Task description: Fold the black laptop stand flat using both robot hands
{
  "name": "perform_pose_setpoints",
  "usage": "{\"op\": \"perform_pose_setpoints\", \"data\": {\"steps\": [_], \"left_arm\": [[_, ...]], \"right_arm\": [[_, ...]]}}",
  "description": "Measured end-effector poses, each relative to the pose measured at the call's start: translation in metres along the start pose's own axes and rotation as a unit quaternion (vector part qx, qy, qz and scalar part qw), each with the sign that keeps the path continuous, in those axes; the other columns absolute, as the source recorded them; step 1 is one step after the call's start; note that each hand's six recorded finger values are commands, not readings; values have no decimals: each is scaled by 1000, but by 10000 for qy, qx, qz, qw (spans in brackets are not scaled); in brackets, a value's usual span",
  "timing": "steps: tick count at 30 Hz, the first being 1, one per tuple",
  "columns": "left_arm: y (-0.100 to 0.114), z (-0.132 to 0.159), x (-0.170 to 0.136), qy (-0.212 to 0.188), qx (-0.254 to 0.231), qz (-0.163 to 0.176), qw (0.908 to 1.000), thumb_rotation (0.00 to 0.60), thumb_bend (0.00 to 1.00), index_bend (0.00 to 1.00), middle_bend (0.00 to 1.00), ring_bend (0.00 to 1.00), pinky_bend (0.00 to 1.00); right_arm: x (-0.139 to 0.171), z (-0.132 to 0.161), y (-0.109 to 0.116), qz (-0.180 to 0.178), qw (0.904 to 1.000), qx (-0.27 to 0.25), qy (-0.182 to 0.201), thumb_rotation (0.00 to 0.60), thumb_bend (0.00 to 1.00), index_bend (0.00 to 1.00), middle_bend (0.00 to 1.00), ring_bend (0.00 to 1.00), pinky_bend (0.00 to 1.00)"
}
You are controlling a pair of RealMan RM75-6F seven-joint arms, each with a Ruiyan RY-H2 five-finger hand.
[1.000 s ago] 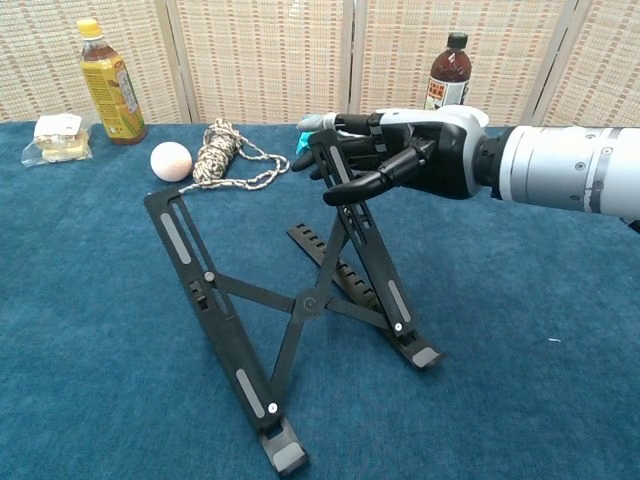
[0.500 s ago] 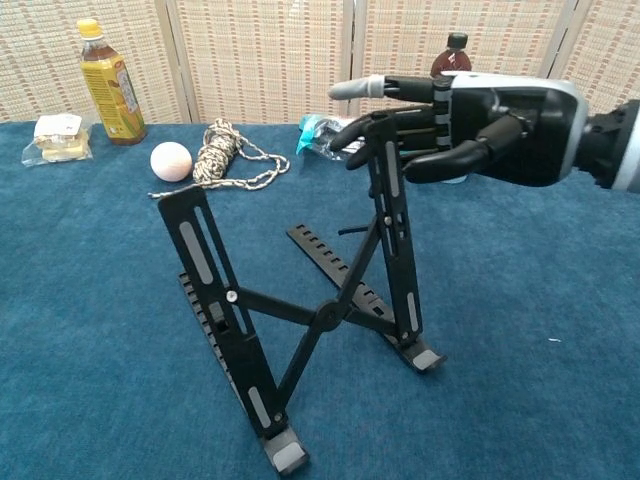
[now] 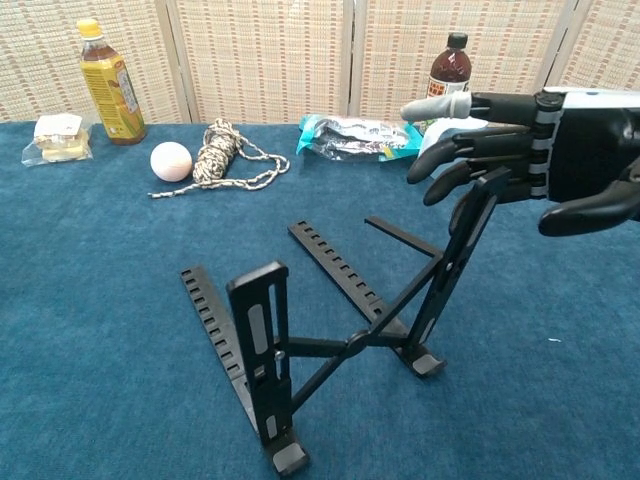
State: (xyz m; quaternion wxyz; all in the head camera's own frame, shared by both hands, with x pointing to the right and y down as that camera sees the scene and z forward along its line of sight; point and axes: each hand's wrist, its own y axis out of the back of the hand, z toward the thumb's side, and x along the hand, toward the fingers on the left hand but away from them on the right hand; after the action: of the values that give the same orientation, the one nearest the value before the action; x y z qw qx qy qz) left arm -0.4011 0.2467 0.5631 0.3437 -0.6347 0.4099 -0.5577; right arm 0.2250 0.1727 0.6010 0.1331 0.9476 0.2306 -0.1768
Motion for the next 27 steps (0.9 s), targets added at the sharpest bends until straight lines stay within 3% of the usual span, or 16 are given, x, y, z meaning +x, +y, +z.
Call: {"op": "perform_pose_setpoints", "data": {"steps": [14,27], "left_arm": [[0,-4,-2,20,-26,24,10000,600,251,340,252,174,165],[0,-8,-5,104,-14,25,9999,600,251,340,252,174,165]], "right_arm": [[-17,0,3,-180,9997,-138,-7,600,0,122,271,260,361],[-55,-17,1,-54,9991,-308,-287,600,0,28,192,150,224]]}}
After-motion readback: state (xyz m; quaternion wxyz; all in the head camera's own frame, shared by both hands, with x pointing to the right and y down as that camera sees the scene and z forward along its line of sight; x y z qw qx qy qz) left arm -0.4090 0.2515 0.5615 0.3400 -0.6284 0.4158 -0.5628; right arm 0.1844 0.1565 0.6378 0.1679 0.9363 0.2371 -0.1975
